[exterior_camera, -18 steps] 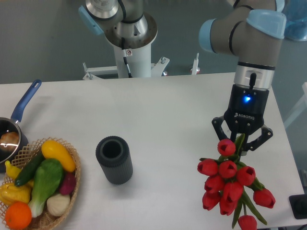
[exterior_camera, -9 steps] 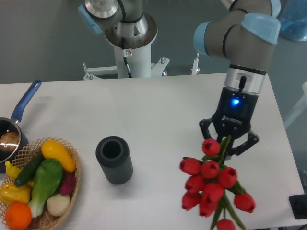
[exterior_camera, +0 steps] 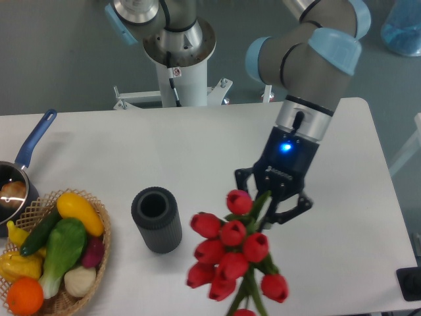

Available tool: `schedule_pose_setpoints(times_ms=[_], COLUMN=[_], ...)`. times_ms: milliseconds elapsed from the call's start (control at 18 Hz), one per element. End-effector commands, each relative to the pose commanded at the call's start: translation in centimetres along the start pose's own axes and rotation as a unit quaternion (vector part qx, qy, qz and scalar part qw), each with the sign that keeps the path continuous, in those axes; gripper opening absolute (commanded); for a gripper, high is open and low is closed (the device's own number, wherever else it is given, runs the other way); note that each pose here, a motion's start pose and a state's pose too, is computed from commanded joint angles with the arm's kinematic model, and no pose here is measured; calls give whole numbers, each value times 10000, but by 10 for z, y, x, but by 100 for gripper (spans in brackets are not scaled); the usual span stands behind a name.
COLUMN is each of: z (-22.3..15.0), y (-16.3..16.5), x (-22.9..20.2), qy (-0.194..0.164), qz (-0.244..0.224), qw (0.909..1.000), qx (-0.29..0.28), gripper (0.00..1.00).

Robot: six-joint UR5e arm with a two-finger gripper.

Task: Insert the flowers into the vase
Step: 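Carry the red tulip bunch with the gripper toward the grey vase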

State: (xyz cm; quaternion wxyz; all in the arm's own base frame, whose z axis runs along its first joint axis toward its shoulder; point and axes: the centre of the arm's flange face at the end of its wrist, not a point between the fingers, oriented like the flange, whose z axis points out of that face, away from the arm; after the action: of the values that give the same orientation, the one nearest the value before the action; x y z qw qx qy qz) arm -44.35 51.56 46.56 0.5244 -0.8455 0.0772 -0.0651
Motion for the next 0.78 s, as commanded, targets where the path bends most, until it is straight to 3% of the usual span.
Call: schedule_pose_setpoints(times_ms=[333, 778], z=[5, 16], y=[-2, -25], x=[28, 62], qy=[524, 742], qz=[-49, 95], qw=[9975, 9958], qx=[473, 527], gripper=[15, 15])
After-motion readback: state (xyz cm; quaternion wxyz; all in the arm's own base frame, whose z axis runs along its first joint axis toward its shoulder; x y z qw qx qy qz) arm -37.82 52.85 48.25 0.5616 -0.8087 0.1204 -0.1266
